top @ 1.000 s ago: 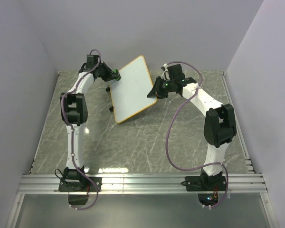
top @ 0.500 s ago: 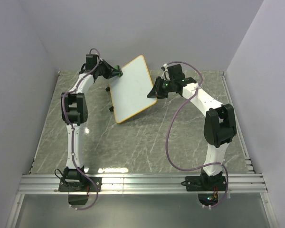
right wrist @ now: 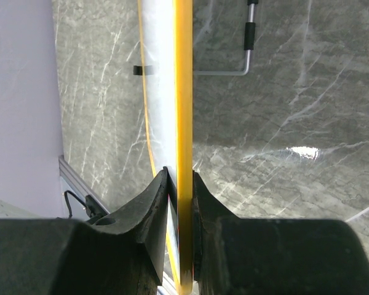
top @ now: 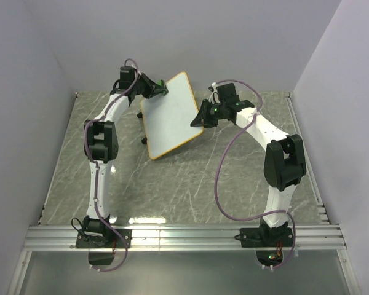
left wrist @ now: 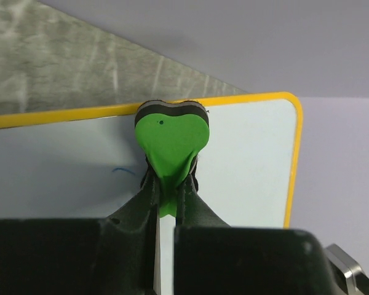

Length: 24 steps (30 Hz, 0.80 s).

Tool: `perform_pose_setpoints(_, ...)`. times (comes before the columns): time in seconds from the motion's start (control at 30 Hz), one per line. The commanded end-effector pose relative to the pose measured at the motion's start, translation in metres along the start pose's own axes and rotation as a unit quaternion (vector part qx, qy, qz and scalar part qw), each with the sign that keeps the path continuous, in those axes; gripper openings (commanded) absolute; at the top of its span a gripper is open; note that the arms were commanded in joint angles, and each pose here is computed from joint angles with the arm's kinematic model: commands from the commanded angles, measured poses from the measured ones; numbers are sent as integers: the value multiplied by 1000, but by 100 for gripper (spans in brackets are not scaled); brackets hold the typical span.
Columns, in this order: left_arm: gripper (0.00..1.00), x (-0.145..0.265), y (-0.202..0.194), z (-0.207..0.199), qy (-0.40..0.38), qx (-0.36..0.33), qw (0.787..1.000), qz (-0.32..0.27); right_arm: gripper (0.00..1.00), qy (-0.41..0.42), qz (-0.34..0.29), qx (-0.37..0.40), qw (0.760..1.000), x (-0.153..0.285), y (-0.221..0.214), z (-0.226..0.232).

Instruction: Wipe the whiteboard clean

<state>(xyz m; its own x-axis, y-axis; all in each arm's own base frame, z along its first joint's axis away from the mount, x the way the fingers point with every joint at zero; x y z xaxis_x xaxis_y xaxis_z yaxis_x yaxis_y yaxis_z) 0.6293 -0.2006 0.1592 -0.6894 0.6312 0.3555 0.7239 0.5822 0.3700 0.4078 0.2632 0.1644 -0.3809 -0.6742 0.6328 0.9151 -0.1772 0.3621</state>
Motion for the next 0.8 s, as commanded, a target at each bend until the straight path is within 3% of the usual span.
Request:
perform_pose_setpoints(0.0, 0, 17, 5, 50, 110, 17, 994, -9, 0, -120, 110, -4, 987, -19, -70, -65)
perform_pose_setpoints(0.13, 0, 28, -21, 96, 169, 14, 984, 48, 0, -120, 109, -2, 987, -19, -70, -65)
perform_pose_setpoints(0.3, 0, 45, -59, 125, 231, -3, 966, 119, 0, -117, 106, -1, 987, -22, -65, -63)
perform_pose_setpoints(0.57, 0, 106, -28, 72, 205, -31, 976, 63, 0, -120, 81, 18, 989, -17, -46, -53)
perform_pose_setpoints(0.67, 0, 132, -13, 57, 203, -30, 978, 33, 34, -118, 61, 28, 991, -11, -32, -43)
perform_pose_setpoints(0.7, 0, 139, -9, 56, 206, -31, 978, 25, 55, -118, 49, 32, 991, -8, -26, -38)
perform_pose_setpoints(0.77, 0, 153, -5, 49, 209, -34, 977, 14, 74, -116, 35, 34, 992, -4, -19, -33)
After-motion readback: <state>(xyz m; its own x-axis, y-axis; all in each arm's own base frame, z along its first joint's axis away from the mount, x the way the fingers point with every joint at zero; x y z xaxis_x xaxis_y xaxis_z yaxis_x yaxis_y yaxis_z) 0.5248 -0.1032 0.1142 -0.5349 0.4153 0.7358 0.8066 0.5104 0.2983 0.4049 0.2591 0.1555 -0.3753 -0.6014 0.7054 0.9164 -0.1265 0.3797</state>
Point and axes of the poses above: each gripper's point midway between its finger pads, its own x axis back along the fingers, its own z axis along the line the jaws close on, y = z × x, the point moved 1 cm from there along x, back along the fingers, and after that the axes turned 3 degrees about -x, right-handed, at the moved point
